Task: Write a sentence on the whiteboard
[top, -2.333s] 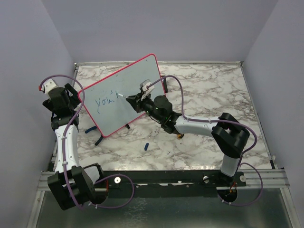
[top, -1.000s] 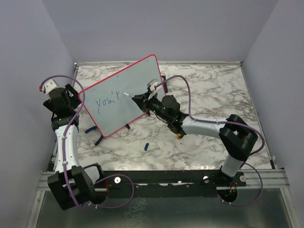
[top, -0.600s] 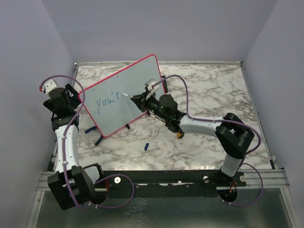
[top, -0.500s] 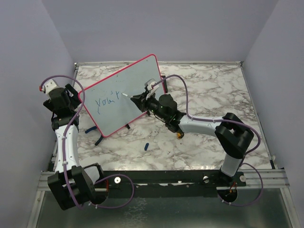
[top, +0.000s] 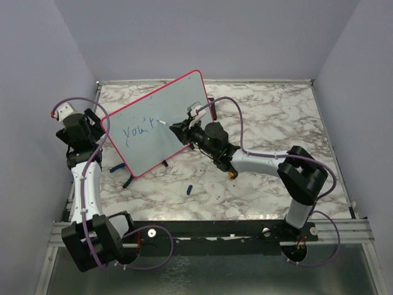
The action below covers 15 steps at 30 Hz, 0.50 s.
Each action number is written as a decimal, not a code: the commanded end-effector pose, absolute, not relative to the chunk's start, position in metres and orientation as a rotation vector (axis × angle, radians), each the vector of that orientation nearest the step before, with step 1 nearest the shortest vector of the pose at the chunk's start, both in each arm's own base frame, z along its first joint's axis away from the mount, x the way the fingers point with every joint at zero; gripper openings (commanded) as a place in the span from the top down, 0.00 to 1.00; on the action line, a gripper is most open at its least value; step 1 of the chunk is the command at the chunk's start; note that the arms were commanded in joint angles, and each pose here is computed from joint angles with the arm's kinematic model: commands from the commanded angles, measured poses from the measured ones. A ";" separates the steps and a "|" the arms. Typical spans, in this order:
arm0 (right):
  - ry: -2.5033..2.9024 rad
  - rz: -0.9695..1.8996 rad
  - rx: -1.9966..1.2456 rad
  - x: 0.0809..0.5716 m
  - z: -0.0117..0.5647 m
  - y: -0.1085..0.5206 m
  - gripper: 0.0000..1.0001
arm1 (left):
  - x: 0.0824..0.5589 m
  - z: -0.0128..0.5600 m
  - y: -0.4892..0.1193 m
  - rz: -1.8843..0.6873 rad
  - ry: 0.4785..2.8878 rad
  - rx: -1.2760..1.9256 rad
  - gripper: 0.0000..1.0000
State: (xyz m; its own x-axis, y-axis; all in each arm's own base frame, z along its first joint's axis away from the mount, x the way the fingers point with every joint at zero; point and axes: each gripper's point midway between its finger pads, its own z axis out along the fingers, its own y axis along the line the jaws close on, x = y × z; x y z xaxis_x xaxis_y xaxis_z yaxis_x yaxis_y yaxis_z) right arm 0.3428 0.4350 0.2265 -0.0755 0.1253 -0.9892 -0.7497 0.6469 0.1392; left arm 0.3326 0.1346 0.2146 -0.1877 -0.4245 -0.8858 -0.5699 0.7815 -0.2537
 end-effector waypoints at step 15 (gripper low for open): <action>1.468 0.735 -0.483 0.362 0.241 0.427 0.99 | 0.334 0.215 0.132 0.134 1.818 -0.744 0.07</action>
State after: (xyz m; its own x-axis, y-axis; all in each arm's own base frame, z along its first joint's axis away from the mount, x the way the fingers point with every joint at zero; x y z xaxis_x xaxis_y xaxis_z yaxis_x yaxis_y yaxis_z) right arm 0.3488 0.4326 0.2327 -0.0688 0.1398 -0.9878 -0.7388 0.6582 0.1446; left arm 0.3328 0.1342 0.2146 -0.1884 -0.4249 -0.8854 -0.5679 0.7827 -0.2547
